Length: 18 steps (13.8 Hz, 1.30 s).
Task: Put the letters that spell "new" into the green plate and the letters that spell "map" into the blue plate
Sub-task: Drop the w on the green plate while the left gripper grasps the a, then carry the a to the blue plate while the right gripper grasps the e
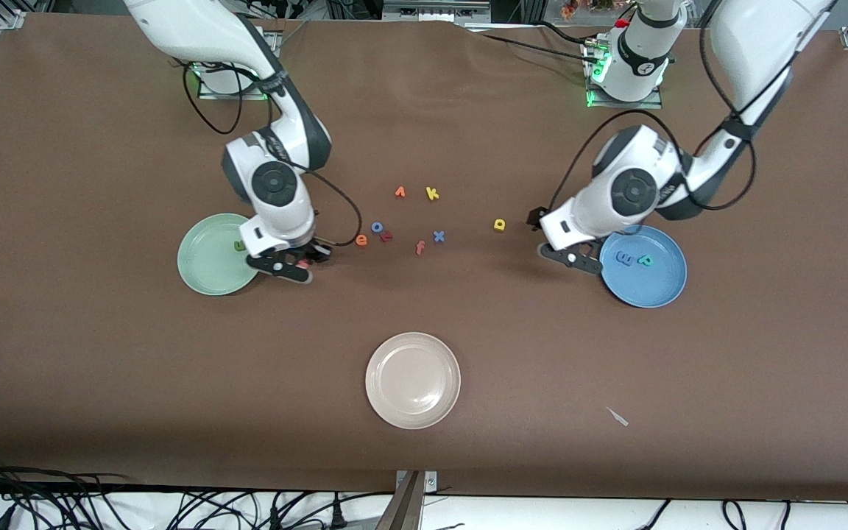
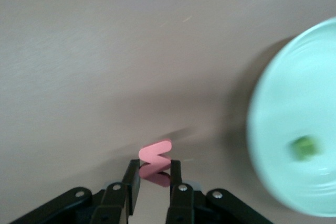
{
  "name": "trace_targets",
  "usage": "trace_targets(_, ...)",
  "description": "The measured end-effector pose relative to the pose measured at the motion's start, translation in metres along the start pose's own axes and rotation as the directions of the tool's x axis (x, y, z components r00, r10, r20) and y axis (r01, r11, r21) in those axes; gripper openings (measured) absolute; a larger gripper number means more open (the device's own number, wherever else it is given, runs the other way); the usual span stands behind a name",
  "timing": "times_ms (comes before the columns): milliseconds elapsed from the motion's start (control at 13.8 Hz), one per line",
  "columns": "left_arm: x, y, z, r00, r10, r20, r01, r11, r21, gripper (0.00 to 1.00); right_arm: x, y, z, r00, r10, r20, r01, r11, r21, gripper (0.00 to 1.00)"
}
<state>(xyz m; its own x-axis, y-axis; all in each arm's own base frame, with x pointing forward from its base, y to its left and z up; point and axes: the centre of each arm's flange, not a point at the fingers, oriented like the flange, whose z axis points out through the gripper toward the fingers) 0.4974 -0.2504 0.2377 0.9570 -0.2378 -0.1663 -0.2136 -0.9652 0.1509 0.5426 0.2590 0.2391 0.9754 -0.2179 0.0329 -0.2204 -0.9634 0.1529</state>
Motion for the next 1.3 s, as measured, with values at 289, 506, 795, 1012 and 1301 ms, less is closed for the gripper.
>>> trace_targets(289,-0.022,0.069,0.022,0.992,-0.116,-0.043,0.116,0.993,-0.022,1.0,0.007,0.058,0.0,0.993,-0.115,0.021,0.116,0.993,-0.029,0.27)
trace_targets(506,-0.028,0.082,0.035,0.991,-0.107,-0.083,0.111,0.993,0.044,1.0,0.007,0.131,0.029,0.979,-0.201,-0.015,0.201,0.979,-0.015,0.27)
trace_targets(795,-0.028,0.08,0.058,0.99,-0.099,-0.102,0.108,0.991,0.077,1.0,0.003,0.192,0.049,0.971,-0.236,-0.047,0.236,0.972,-0.009,0.42)
trace_targets(1012,-0.027,0.082,0.07,0.989,-0.111,-0.098,0.115,0.993,0.033,0.97,-0.004,0.174,0.045,0.976,-0.212,-0.056,0.213,0.977,0.005,0.71)
trace_targets(1301,-0.027,0.084,0.077,0.99,-0.109,-0.095,0.112,0.993,0.026,0.73,-0.037,0.099,0.031,0.994,-0.085,-0.067,0.09,0.994,0.063,0.72)
